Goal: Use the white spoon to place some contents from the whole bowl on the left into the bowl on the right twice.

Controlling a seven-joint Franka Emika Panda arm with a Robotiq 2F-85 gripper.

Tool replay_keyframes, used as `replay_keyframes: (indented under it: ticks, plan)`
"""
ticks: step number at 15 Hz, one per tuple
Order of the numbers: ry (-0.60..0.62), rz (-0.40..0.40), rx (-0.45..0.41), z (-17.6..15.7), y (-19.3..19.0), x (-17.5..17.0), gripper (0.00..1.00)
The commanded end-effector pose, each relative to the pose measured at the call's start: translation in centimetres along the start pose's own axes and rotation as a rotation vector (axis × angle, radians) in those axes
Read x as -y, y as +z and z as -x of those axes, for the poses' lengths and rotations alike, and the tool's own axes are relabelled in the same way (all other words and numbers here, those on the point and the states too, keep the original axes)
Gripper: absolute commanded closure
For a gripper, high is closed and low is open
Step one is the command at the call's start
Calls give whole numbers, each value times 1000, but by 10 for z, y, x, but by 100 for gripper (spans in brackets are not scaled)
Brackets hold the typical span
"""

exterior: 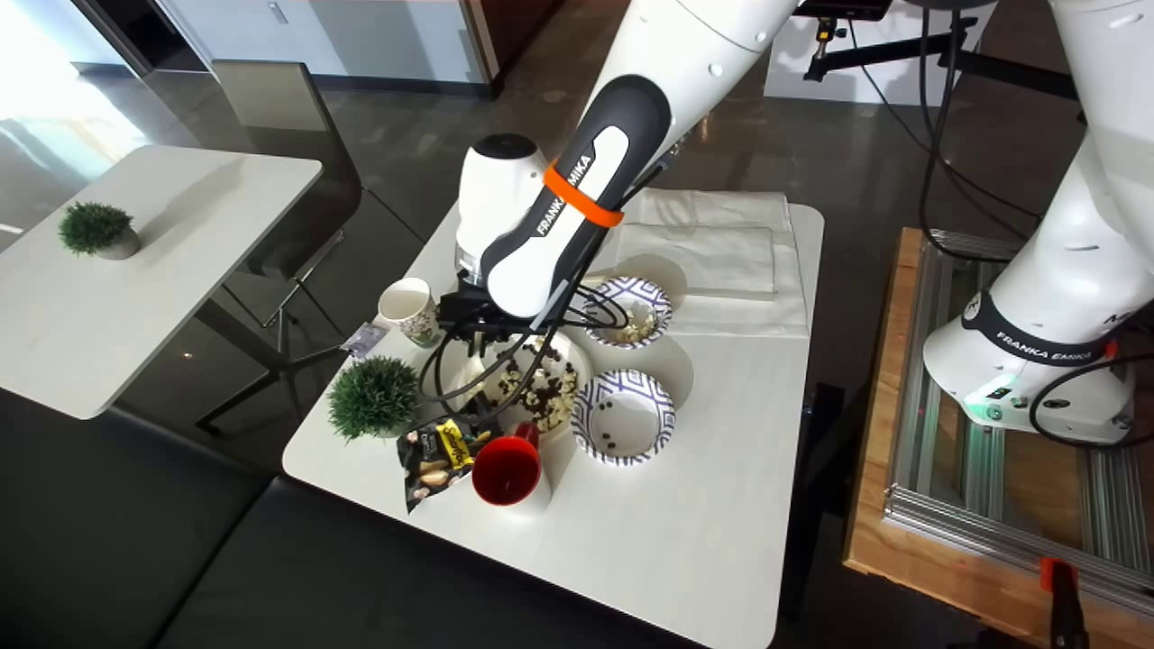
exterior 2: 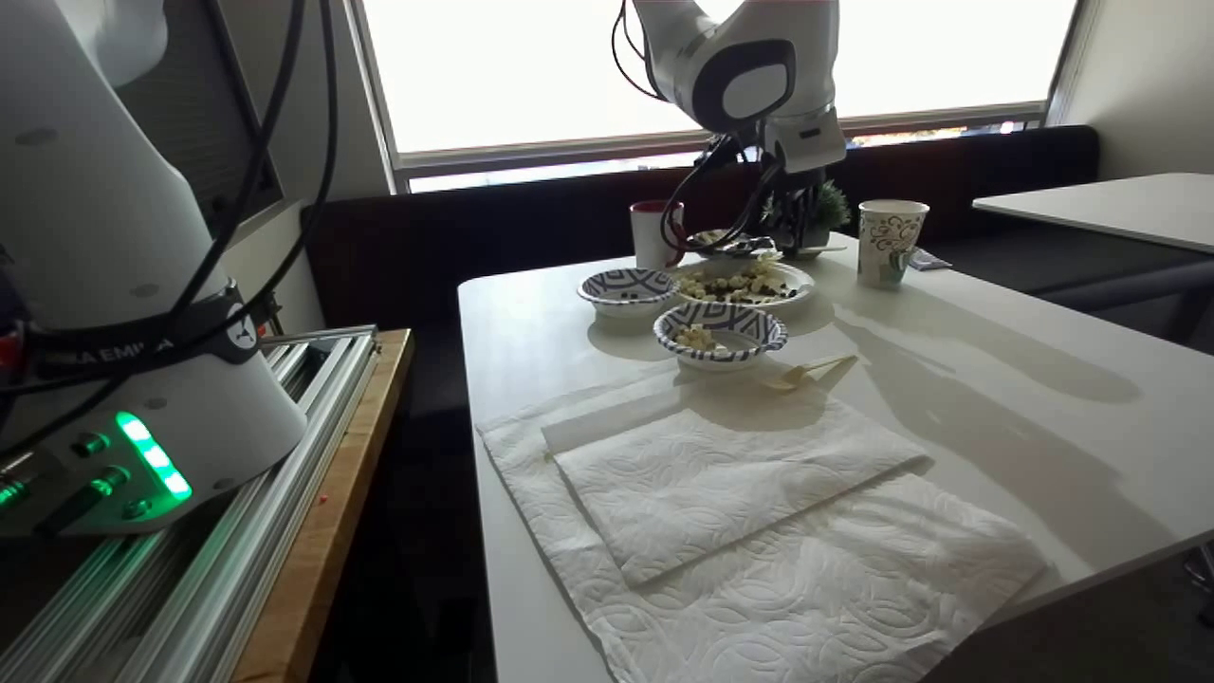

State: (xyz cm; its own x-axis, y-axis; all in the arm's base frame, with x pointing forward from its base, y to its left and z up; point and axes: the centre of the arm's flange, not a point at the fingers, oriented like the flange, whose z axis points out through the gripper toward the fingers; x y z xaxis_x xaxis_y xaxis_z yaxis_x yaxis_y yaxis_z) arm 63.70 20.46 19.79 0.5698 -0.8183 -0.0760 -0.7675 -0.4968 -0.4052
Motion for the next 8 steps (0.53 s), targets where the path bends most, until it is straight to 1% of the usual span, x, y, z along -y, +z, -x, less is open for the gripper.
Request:
replay_keyframes:
  ticks: [1, 4, 6, 8]
  plan:
    - [-43, -48, 70, -9, -19, -17, 97]
    - [-96, -69, 134, -14, -32, -23, 97]
    - [-156, -63, 172, -17, -46, -29, 97]
    - [-200, -27, 199, -23, -66, -36, 97]
